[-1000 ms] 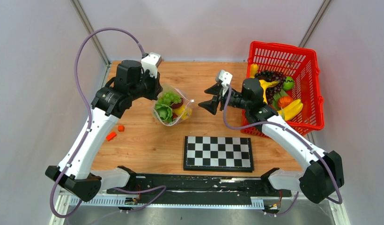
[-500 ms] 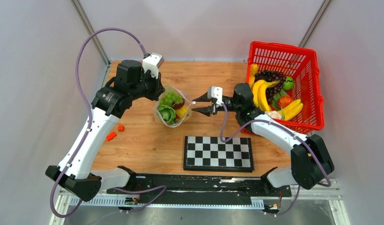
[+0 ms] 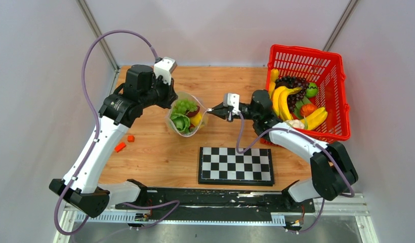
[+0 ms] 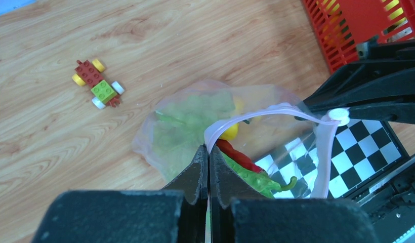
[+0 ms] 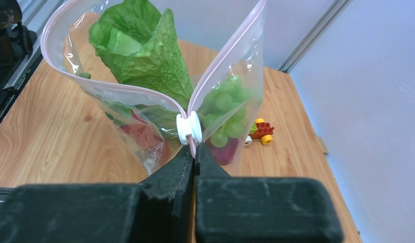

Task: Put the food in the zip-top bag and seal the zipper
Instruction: Zip the zipper food storage bag at the center of the board.

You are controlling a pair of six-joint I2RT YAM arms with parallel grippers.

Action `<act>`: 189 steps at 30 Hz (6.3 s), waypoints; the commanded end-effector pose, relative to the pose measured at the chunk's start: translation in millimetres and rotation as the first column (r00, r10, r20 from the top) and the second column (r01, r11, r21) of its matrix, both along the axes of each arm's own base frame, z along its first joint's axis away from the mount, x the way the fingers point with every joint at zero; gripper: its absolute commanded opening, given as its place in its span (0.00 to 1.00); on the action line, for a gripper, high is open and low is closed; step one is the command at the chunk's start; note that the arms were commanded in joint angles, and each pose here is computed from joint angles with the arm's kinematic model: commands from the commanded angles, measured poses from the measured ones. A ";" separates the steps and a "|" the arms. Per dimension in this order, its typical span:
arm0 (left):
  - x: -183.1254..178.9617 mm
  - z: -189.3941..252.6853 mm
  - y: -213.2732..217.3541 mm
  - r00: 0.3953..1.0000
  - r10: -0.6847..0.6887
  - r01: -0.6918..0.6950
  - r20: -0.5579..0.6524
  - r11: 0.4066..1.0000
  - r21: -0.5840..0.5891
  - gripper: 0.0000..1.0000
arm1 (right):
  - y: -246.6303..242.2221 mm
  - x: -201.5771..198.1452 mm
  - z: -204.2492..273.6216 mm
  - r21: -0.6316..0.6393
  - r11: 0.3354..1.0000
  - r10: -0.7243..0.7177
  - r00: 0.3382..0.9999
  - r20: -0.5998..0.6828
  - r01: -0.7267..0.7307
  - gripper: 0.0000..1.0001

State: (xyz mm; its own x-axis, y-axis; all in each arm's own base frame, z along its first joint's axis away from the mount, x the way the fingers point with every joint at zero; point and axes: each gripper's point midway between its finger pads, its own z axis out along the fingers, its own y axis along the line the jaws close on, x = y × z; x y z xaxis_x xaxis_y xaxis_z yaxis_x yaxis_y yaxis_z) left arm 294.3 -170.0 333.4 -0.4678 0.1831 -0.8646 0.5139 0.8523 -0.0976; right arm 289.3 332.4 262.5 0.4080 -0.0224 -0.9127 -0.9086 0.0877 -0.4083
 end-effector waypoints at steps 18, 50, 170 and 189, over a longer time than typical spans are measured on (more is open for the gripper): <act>71.8 14.2 27.6 0.999 0.019 -0.021 0.043 0.998 0.051 0.06 | -39.7 49.1 65.4 0.020 0.956 -0.253 0.856 -0.451 0.293 0.00; 19.8 10.2 12.5 0.976 -0.125 0.165 0.177 0.958 -0.233 1.00 | -56.2 80.6 55.7 -0.038 0.946 -0.288 0.783 -0.552 0.321 0.00; 7.7 13.4 34.3 0.965 -0.095 0.122 0.244 0.988 -0.098 0.00 | -44.3 57.2 50.4 0.065 0.997 0.069 0.913 -0.403 -0.047 0.00; -8.9 119.7 -11.2 0.829 -0.291 0.417 0.478 0.890 -0.182 0.76 | -30.9 35.2 58.1 0.034 0.999 0.026 0.905 -0.424 -0.012 0.00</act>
State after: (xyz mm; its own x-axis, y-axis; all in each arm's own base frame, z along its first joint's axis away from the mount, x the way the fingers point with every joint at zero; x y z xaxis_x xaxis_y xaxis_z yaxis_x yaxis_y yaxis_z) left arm 298.5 -151.5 405.4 -0.1294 0.0602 -0.9898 0.6871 0.7251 -0.0457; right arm 328.4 301.2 304.1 -0.0801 0.0057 -0.9968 -0.9942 0.0721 0.0803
